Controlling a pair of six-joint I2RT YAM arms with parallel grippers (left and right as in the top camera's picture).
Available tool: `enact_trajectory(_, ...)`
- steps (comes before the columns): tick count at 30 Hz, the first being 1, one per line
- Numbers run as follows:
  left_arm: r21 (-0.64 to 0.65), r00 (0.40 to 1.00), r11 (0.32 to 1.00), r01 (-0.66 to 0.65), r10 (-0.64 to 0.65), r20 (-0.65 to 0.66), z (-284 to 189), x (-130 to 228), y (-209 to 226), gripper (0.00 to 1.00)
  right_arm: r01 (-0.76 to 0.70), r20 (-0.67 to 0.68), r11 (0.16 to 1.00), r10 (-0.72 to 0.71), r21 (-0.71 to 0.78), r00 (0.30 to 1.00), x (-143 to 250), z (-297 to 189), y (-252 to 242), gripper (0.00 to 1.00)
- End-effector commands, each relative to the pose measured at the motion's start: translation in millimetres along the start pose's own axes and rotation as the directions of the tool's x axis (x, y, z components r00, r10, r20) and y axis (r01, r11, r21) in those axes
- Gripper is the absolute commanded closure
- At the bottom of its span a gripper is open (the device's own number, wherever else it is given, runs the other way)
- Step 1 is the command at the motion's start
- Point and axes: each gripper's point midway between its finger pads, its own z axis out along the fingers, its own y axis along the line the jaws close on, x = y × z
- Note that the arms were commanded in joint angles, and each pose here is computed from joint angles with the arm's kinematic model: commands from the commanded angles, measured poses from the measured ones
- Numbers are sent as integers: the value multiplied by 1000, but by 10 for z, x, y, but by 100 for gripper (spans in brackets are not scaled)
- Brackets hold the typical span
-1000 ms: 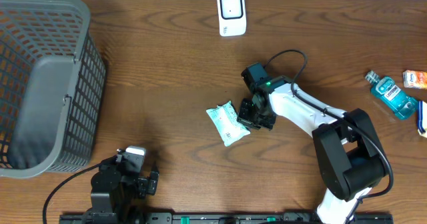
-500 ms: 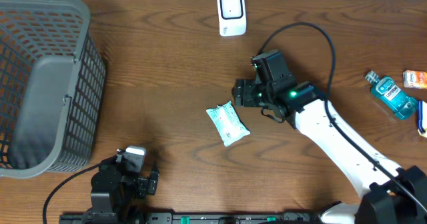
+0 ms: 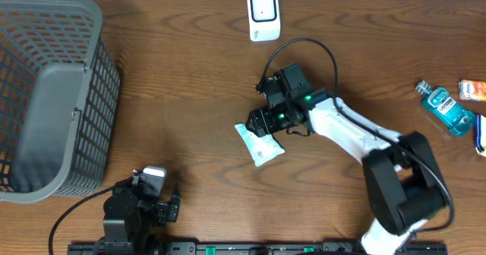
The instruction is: Scan the item barcode
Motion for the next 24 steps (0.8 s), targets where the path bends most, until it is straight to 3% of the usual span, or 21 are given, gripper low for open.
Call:
enact_trajectory(1,7,999,1000,6,-6,-40,30,114,-19,2,1,-52,999,-3,-51,999,116,175,-64,25)
enact_trajectory(6,7,999,1000,6,-6,-40,30,114,-19,2,-19,-89,998,14,-56,996,207,329,-134,28)
enact_trajectory(13,7,999,1000,6,-6,-40,30,114,-19,2,-30,-100,995,21,-93,995,228,322,-90,54)
enact_trajectory(15,7,999,1000,6,-6,-40,30,114,-19,2,-24,-108,994,12,-109,994,249,318,-64,54)
enact_trajectory(17,7,999,1000,6,-6,-40,30,114,-19,2,-17,-112,993,4,-115,994,260,315,-56,43)
enact_trajectory(19,7,999,1000,6,-6,-40,30,114,-19,2,-19,-111,993,6,-114,994,259,313,-63,41)
enact_trajectory(21,7,999,1000,6,-6,-40,30,114,-19,2,-23,-112,993,10,-113,994,259,307,-76,57)
enact_trajectory(24,7,999,1000,6,-6,-40,30,114,-19,2,-32,-115,993,19,-110,993,264,297,-100,74)
